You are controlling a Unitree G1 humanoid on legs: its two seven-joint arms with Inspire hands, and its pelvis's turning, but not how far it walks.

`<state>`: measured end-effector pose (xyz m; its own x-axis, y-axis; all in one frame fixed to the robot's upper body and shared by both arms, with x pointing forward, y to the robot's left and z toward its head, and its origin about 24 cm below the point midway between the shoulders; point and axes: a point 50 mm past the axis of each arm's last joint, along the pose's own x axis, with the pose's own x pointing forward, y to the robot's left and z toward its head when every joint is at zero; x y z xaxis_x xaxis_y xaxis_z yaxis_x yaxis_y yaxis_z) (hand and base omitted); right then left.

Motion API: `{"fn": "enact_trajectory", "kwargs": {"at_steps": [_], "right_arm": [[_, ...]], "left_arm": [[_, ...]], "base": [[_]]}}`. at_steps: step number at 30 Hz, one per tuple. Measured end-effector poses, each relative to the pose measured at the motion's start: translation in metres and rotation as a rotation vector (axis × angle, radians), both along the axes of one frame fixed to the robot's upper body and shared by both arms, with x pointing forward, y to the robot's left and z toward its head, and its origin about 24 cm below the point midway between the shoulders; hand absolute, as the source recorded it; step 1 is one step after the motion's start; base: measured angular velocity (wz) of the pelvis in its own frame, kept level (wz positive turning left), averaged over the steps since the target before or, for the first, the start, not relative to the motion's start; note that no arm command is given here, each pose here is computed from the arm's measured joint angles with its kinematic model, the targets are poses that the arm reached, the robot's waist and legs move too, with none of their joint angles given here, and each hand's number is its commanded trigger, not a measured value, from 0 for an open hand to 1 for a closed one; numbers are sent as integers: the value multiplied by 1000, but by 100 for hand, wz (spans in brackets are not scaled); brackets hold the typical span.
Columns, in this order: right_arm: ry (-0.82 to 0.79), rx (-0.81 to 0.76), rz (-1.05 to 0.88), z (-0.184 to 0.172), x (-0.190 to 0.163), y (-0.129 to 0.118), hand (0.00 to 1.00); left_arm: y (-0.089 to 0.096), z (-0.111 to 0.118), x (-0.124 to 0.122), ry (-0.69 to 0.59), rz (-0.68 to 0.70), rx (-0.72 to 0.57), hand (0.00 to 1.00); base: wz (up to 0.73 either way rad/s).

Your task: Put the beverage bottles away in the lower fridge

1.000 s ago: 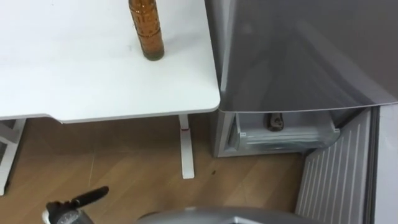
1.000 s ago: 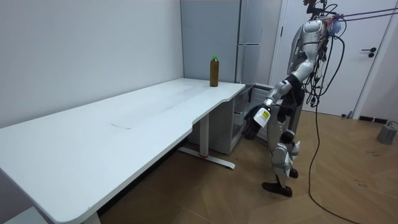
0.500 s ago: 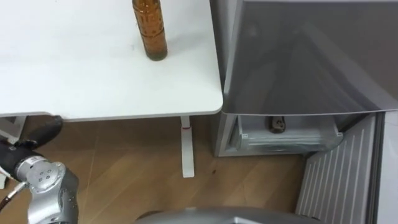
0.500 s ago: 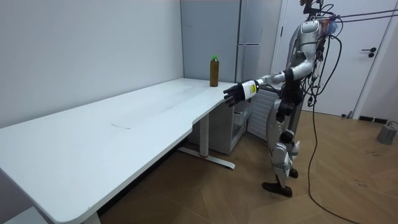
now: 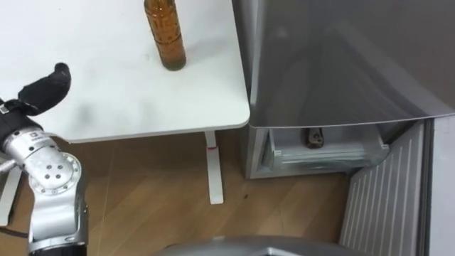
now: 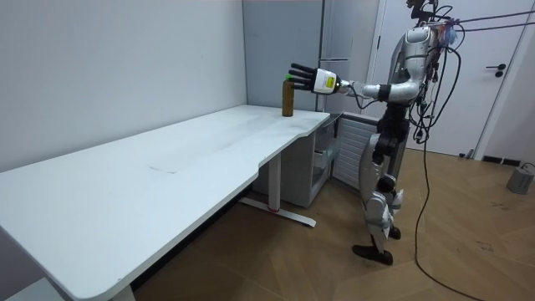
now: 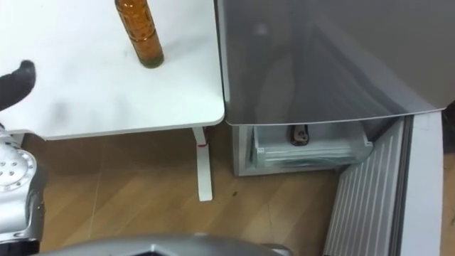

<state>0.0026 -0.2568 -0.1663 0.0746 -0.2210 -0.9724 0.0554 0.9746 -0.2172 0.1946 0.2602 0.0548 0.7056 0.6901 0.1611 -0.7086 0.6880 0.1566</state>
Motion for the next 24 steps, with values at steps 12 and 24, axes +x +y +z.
{"fn": "enact_trajectory", "kwargs": {"at_steps": [12,24], "right_arm": [[43,0,30,-1,-2,1,0],[82,20,28,-1,-4,3,0]], "left_arm": [[-29,7,19,-8,-274,-11,0],[-36,-2,24,35,-419,-187,0]], "base": [[1],[-6]]}}
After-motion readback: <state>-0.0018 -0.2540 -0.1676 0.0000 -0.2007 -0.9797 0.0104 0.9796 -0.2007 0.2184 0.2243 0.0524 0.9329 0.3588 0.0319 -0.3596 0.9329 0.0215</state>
